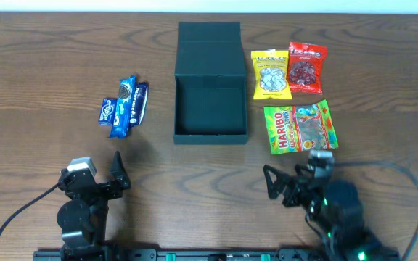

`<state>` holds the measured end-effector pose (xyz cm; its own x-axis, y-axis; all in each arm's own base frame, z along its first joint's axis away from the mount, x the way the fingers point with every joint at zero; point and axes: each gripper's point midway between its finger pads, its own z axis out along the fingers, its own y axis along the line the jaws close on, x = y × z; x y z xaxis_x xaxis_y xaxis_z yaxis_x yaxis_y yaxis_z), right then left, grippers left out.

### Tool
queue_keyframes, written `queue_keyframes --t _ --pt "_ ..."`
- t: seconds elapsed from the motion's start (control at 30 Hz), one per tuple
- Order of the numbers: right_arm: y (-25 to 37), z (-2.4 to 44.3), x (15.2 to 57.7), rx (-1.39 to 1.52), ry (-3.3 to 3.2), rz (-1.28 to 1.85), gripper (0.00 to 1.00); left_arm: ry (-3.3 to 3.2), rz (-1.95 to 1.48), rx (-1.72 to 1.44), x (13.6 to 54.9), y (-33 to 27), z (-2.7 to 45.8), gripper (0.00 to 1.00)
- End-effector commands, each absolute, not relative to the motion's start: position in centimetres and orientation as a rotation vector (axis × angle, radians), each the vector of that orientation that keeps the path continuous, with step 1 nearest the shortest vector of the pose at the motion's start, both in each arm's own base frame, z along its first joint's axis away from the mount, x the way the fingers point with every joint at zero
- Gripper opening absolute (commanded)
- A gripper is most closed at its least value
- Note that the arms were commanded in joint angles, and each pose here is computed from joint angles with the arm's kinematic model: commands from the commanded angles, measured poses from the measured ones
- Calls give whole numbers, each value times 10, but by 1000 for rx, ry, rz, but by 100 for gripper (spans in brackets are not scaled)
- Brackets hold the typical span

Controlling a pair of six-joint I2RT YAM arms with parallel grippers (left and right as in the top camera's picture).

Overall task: Pack container
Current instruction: 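Reach right gripper to the green Haribo bag and grasp it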

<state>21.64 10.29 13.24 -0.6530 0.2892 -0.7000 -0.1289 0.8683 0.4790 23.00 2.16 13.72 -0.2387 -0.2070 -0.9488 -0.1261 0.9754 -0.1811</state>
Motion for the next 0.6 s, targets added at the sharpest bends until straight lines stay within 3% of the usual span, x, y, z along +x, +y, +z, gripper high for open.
queue_keyframes --t 0.0,0.27,0.57 --pt "91 142 239 37 2273 417 99 1843 -83 -253 230 22 125 95" --pt "70 100 299 48 2554 -24 99 1843 -83 -253 230 22 125 95" --pt "51 35 337 73 2719 -62 92 1843 -83 -253 230 22 125 95"
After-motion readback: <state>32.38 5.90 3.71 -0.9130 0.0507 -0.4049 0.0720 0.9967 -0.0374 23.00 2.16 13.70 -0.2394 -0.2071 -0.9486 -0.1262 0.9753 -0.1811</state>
